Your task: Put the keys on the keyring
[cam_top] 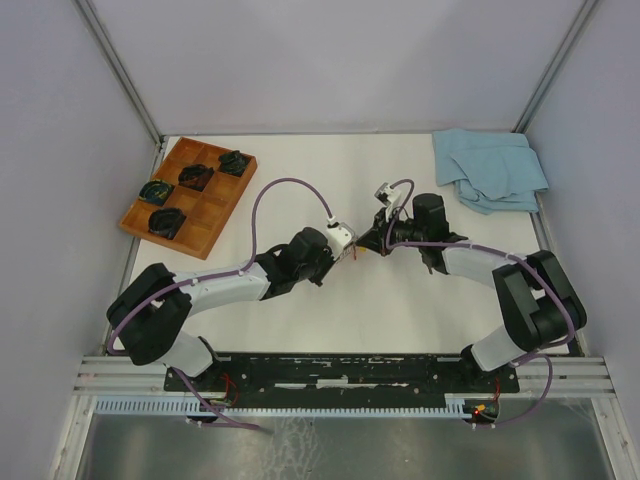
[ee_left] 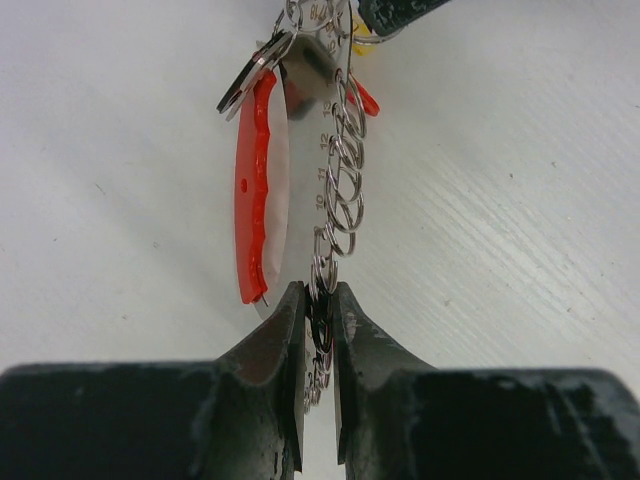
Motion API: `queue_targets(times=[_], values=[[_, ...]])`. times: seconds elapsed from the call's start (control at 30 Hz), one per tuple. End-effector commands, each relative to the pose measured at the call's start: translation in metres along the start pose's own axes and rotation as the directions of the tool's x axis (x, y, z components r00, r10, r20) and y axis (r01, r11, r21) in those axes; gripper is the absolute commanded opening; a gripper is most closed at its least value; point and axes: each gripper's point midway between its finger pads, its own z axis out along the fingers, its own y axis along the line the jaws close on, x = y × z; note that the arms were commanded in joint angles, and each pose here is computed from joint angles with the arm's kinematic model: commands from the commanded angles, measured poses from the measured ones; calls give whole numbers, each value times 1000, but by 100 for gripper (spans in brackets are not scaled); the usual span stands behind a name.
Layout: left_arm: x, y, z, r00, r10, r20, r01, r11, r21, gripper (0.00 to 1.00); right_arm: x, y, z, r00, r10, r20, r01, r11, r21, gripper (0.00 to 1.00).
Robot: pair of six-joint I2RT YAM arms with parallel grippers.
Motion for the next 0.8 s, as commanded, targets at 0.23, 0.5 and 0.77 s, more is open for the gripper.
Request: queue_targets(times=[0.23,0.5,0.77], values=[[6,-24,-17,991,-129,-36,132,986,99,9,-39,26,2,972,-232,35,232,973,-17,1],[-8,-48,-35,977,-207,45,190,950,248,22,-56,35,3,932,-352,84,355,934,-29,1],[-21,-43,-48,967,-214,139,172,949,263,43,-54,48,2,914,-393,100,402,910,-97,1]])
